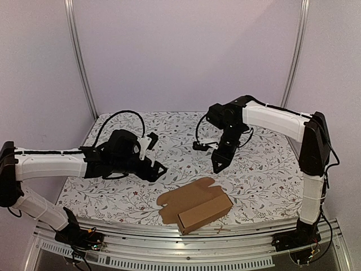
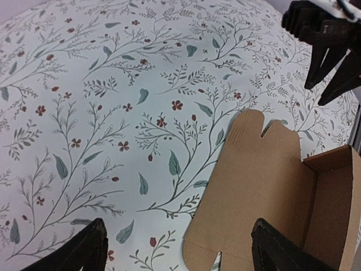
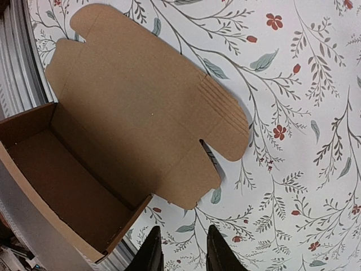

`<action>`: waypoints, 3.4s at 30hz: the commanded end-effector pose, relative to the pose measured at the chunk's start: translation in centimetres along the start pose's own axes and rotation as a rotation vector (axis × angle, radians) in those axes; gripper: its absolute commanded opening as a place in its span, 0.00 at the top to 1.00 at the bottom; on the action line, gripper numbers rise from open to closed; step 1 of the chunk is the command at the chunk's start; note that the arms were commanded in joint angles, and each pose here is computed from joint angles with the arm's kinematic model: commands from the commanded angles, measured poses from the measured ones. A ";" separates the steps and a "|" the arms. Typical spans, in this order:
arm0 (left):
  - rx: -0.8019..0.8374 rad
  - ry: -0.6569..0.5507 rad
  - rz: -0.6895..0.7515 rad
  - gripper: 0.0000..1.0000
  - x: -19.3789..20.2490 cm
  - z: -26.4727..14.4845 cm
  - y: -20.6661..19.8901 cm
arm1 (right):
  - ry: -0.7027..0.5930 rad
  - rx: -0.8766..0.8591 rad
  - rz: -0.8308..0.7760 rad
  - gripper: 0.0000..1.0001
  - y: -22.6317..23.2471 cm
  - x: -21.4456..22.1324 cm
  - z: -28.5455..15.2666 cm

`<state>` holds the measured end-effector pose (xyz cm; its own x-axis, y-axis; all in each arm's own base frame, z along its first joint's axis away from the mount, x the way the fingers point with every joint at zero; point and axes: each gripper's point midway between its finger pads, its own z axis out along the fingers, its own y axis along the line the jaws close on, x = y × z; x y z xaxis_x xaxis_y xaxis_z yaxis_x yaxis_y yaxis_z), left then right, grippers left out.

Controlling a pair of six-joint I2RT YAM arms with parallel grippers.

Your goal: Fold the paper box

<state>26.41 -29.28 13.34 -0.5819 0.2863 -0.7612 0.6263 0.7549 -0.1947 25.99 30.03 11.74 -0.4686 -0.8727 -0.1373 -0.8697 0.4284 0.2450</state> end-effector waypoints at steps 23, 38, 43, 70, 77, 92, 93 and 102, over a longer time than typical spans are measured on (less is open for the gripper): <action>0.062 0.071 -0.392 0.16 4.0 -6.8 -0.5 | 0.030 -0.080 -0.717 0.36 11.4 2.0 1.9; 0.051 0.084 -0.354 0.16 4.7 -6.9 -0.2 | 0.216 -0.228 -0.713 0.58 14.5 7.5 5.8; 0.046 0.081 -0.355 0.16 4.9 -6.7 -0.1 | 0.163 -0.018 -0.713 0.67 12.8 6.7 7.8; 0.102 -0.293 0.011 0.14 -1.3 -7.8 -1.3 | -0.056 0.245 -0.604 0.59 10.2 2.3 2.9; 0.095 -0.231 0.131 0.18 -2.8 -4.9 -2.1 | -0.203 0.370 -0.681 0.54 10.6 -0.7 -5.7; 0.120 -0.230 0.208 0.24 -3.9 -3.3 -2.9 | -0.171 0.420 -0.646 0.60 3.3 -6.6 -4.6; 0.123 -0.233 0.208 0.25 -4.0 -3.4 -3.0 | -0.162 0.411 -0.641 0.64 3.2 -6.6 -4.2; 0.153 -0.261 0.225 0.30 -4.4 -4.3 -3.5 | -0.182 0.391 -0.607 1.00 3.7 -6.2 -4.5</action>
<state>25.09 -30.21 17.83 -0.3381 0.2916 -0.8948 0.7767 0.6233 -0.0903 27.05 36.10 16.84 0.1294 -0.9515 -0.2790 -0.9560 -0.0450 -0.2899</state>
